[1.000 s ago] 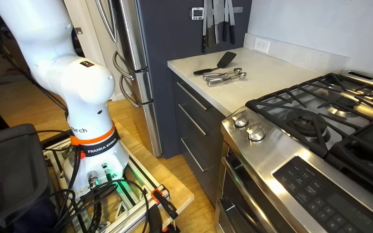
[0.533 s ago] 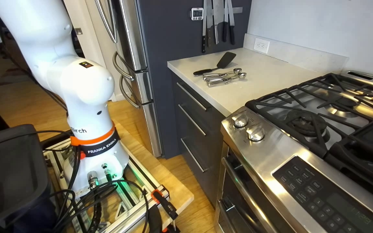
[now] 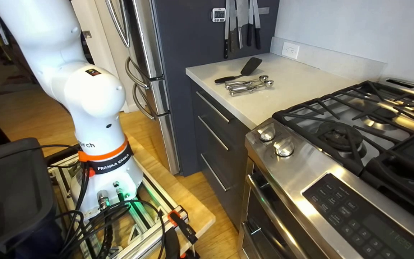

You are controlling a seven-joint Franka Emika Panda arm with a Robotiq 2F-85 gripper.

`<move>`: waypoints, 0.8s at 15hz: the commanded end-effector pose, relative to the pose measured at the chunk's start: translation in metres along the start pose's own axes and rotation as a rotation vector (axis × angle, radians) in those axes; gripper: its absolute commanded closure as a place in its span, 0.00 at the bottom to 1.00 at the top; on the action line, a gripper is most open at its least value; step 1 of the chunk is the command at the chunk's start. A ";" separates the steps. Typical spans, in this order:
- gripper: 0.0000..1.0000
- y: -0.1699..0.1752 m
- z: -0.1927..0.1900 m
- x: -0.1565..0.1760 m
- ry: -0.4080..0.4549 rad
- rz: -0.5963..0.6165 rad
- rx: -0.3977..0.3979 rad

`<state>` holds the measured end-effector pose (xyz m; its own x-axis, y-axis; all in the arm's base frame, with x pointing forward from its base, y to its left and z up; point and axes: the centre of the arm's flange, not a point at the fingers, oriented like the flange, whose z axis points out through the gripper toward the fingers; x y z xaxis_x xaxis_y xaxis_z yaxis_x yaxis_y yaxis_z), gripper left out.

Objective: Close the top left cabinet door

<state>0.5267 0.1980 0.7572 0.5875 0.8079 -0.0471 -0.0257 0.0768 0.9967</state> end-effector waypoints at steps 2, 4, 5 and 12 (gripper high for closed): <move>0.00 0.013 0.034 -0.006 -0.006 0.015 -0.036; 0.00 0.014 0.046 -0.005 -0.006 0.016 -0.054; 0.00 0.012 0.031 -0.011 -0.019 0.013 -0.033; 0.00 0.012 0.042 -0.008 -0.022 0.014 -0.037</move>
<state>0.5558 0.1680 0.7718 0.6042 0.7962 -0.0316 -0.0633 0.0875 0.9942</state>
